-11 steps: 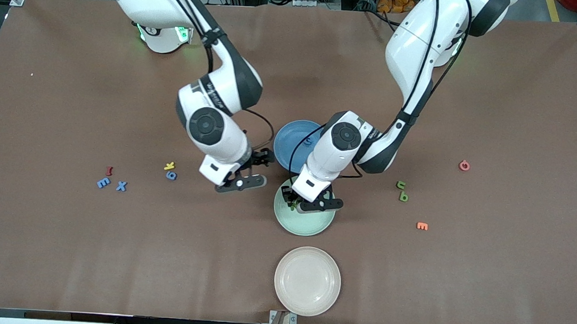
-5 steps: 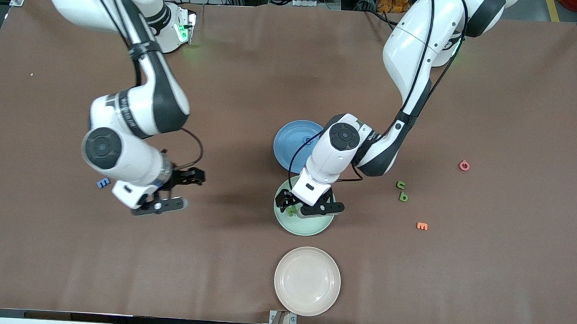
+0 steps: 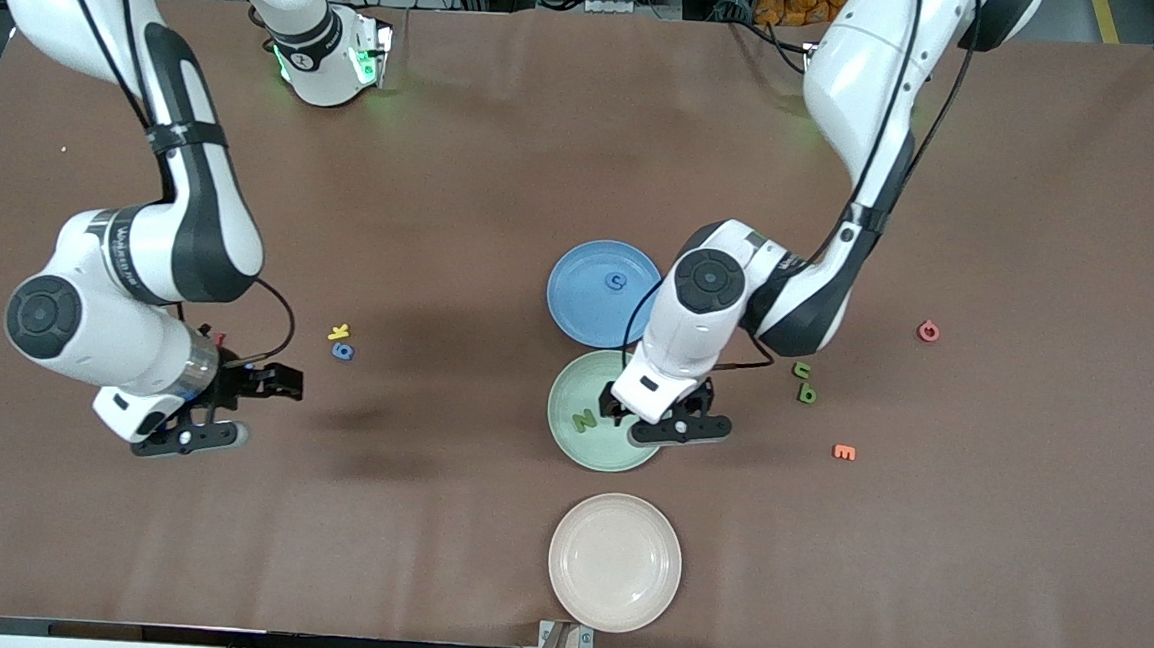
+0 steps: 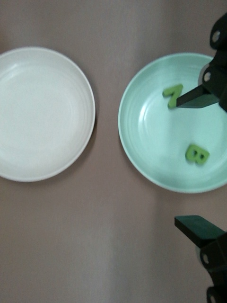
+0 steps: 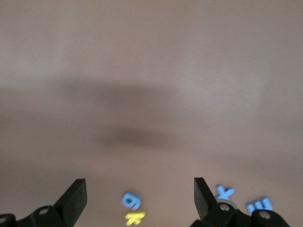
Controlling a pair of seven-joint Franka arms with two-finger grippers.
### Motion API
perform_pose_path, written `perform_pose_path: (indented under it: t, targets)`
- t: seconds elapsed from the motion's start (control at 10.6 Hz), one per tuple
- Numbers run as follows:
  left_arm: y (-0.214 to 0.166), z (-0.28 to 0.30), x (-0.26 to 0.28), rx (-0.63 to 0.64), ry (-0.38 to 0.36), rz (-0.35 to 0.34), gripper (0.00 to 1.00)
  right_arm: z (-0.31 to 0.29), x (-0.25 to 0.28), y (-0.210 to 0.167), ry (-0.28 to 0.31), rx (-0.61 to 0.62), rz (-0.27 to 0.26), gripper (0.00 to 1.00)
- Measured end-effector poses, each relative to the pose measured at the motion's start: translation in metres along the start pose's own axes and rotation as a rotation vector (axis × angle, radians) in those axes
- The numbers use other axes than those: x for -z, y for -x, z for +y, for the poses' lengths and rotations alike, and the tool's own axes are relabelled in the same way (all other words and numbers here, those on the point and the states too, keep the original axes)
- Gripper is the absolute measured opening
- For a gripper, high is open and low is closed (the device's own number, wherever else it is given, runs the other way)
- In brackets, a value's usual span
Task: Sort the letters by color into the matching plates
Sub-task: 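Grasp the blue x with the right gripper while the left gripper grasps q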
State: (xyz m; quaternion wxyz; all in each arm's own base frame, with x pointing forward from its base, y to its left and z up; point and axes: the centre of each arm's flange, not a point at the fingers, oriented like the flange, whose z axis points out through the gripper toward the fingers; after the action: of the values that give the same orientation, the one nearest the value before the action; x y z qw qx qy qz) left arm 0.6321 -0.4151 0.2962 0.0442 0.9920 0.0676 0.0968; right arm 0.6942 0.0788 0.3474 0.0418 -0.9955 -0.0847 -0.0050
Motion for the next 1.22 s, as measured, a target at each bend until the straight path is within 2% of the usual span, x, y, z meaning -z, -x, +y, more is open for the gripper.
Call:
perform_pose_path:
  t: [0.19,0.47,0.75,0.94,1.22]
  targets:
    - [-0.017,-0.029,0.023,0.003,-0.066,-0.047,1.0,0.038,-0.03,0.013,0.013,-0.013,0.046,1.0]
    - [-0.033,-0.082,0.043,-0.074,-0.137,-0.12,1.0,0.09,-0.064,0.041,0.02,-0.028,0.034,1.0]
    - [-0.028,-0.136,0.034,-0.102,-0.215,-0.109,1.0,0.122,-0.08,0.058,0.023,-0.056,0.03,1.0]
    - [-0.014,-0.181,0.009,-0.115,-0.206,-0.08,1.0,0.125,-0.102,0.064,0.033,-0.062,0.049,1.0]
    - [0.003,-0.214,-0.015,-0.096,-0.204,-0.098,1.0,0.126,-0.128,0.078,0.035,-0.069,0.039,1.0]
